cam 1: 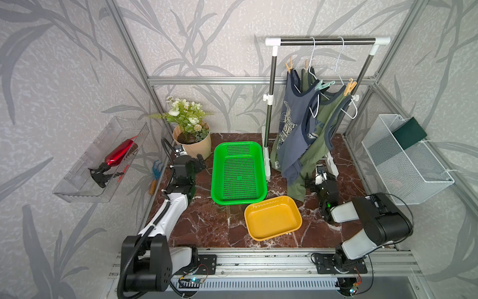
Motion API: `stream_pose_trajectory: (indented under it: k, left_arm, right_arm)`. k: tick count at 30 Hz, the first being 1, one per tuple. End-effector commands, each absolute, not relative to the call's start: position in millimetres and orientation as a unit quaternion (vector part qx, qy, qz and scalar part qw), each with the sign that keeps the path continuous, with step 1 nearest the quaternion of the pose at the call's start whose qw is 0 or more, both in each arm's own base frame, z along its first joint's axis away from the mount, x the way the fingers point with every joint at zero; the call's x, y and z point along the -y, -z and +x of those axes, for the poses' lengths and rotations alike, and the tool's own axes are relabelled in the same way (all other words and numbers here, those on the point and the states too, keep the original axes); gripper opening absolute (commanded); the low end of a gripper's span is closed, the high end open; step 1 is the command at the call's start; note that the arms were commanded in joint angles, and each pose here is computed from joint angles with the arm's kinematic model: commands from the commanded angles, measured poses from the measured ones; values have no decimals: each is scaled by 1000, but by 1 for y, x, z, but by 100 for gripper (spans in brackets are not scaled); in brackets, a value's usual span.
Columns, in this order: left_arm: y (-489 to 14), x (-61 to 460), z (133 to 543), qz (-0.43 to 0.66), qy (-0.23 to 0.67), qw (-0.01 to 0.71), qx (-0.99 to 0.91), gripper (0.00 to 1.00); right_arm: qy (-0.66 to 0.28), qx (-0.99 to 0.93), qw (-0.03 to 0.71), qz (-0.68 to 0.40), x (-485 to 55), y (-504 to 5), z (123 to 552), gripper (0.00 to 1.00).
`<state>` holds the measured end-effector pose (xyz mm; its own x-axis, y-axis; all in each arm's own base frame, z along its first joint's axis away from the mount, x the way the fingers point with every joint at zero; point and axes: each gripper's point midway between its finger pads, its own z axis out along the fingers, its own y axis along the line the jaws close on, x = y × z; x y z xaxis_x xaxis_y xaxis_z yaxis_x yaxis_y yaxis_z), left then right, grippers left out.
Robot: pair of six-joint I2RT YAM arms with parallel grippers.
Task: Remove the clothespins securing tank tops to the hanger
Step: Pick up the hanger from the clothesline.
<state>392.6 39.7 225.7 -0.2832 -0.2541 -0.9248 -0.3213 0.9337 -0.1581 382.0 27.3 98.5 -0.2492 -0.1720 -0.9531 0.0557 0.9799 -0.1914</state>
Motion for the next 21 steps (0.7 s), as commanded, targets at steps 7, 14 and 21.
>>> stream_pose_trajectory:
  k: [7,14,21]
  left_arm:
    - [-226,42,367,-99,34,511,-853,99]
    - [-248,93,358,-49,107,485,-866,99]
    - [-258,140,346,17,115,444,-888,99]
  right_arm:
    - [63,-796,600,-43,-46,-210,388,99]
    - [-19,-862,501,-78,-81,-278,347,99]
    - [-92,-846,516,-105,-99,-385,311,94]
